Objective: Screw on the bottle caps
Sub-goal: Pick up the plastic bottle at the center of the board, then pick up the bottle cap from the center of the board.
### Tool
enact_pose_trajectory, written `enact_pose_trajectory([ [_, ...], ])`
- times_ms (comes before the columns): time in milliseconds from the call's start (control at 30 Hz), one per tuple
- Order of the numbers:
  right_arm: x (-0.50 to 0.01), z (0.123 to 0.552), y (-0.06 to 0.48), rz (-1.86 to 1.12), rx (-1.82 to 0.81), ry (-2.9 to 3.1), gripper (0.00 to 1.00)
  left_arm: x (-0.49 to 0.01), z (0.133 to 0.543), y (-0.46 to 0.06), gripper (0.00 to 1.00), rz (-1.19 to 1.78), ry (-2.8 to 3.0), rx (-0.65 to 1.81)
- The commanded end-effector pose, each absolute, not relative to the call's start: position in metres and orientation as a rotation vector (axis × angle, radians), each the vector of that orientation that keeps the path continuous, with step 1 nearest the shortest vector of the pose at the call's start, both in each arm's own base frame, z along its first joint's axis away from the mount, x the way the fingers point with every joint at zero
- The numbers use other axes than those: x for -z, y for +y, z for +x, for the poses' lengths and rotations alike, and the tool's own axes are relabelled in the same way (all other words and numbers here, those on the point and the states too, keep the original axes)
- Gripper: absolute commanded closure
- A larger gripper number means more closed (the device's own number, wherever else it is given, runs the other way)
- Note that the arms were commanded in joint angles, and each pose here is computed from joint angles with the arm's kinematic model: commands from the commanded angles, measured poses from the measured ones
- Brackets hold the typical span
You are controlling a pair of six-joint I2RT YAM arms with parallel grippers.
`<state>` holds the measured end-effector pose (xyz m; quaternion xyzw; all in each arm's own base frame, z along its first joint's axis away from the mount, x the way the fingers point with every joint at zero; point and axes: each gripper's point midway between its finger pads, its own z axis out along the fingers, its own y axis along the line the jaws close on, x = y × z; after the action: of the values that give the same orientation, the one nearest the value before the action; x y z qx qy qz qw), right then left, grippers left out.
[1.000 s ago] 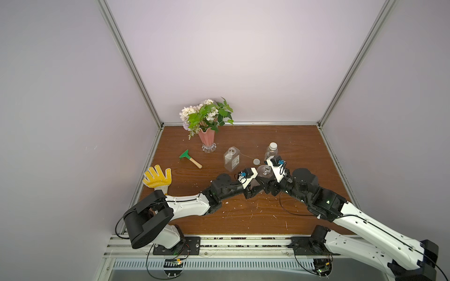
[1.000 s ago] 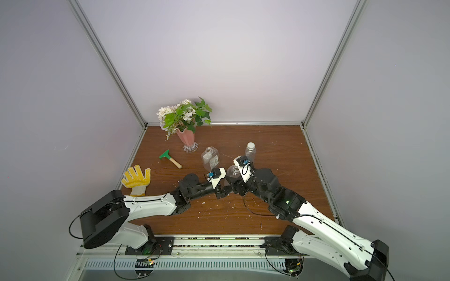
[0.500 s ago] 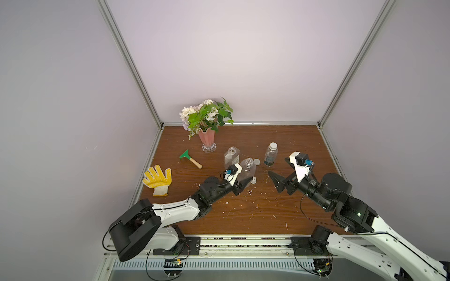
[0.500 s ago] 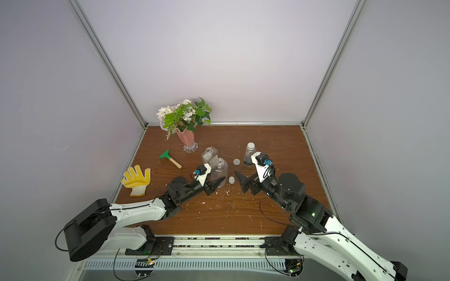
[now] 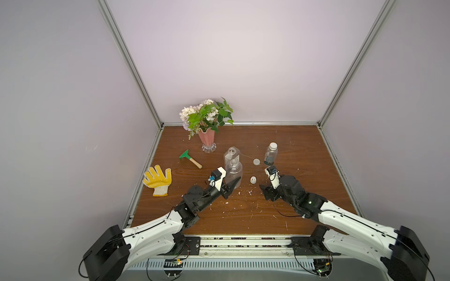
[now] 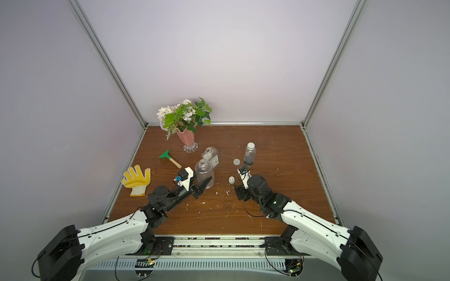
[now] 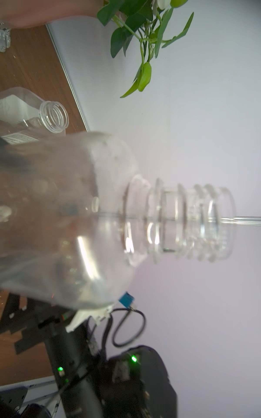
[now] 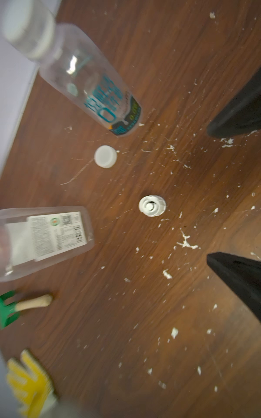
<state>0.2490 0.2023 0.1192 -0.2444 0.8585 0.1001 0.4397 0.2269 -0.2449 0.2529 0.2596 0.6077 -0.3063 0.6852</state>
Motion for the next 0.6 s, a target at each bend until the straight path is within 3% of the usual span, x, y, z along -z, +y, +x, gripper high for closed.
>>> enact_pose_trajectory([
  [0,-0.126,0.270,0.225,-0.534,-0.325,2.071,0.16,-0.255,0.228,-0.238,0.55,0.569,1.366,0.654],
  [233,-0.081,0.288,0.244,-0.580,-0.276,2.162,0.24,-0.255,0.227,-0.237,0.55,0.573,1.369,0.650],
  [567,-0.055,0.308,0.270,-0.606,-0.282,2.207,0.39,-0.252,0.229,-0.240,0.55,0.582,1.377,0.650],
])
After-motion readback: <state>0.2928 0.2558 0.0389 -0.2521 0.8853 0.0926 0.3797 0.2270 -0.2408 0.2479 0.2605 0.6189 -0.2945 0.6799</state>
